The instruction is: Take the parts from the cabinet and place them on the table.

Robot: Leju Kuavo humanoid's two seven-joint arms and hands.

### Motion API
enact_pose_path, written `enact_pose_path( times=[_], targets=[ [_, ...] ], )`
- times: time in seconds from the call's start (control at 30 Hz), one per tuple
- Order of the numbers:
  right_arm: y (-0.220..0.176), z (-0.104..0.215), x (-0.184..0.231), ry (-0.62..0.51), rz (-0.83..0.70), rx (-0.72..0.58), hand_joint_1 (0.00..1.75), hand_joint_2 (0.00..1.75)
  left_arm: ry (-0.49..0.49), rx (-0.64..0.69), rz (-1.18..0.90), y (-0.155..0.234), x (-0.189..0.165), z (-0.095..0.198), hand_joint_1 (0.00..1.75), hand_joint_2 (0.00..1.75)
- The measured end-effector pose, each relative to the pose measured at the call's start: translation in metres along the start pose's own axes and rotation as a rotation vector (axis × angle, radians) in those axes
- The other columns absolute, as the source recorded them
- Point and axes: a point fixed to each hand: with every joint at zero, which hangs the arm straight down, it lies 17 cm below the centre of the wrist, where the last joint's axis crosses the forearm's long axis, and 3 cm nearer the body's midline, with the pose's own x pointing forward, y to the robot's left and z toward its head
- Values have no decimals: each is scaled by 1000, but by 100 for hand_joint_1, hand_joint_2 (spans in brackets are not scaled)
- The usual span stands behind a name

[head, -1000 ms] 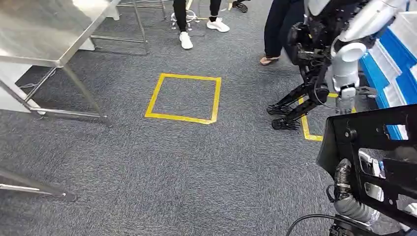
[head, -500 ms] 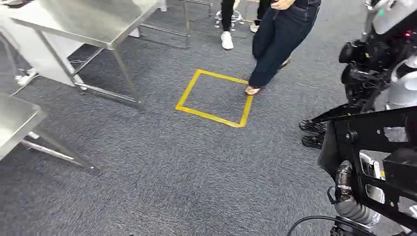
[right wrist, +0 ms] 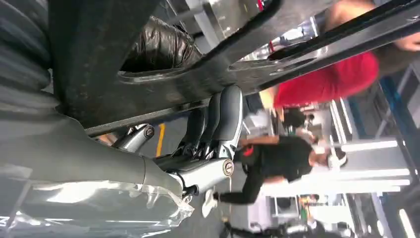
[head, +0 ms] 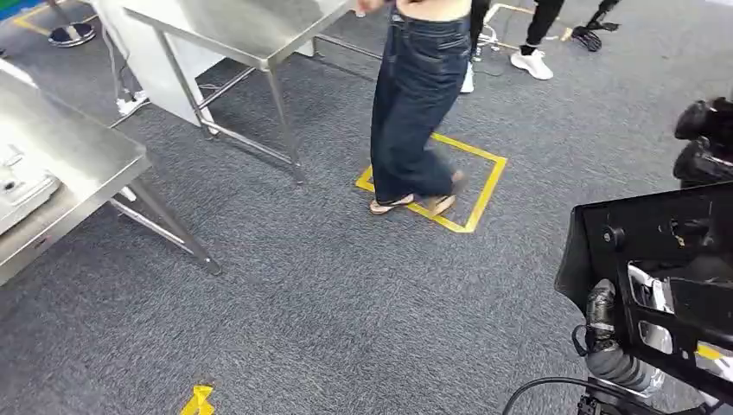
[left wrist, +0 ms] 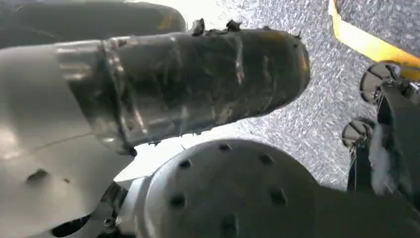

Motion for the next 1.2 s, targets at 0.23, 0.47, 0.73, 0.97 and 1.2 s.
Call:
enact_pose_path(
  times=[0.23, 0.47, 0.73, 0.97, 1.2],
  targets=[
    [0, -1, 2, -6, 1, 1, 175, 175, 1, -3, 3, -4, 0, 0, 0, 0],
    [-1, 0, -1, 1, 3, 0, 175, 175, 4, -10, 9, -10, -2, 1, 0, 0],
    [0, -1, 1, -3, 1, 1, 175, 175, 11, -8, 7, -8, -6, 3, 0, 0],
    [0, 0, 0, 1, 1, 0, 175, 175, 7, 1, -5, 4, -3, 1, 0, 0],
    [-1, 0, 0, 1, 2, -1, 175, 175, -3, -3, -6, 2, 3, -1, 0, 0]
  ],
)
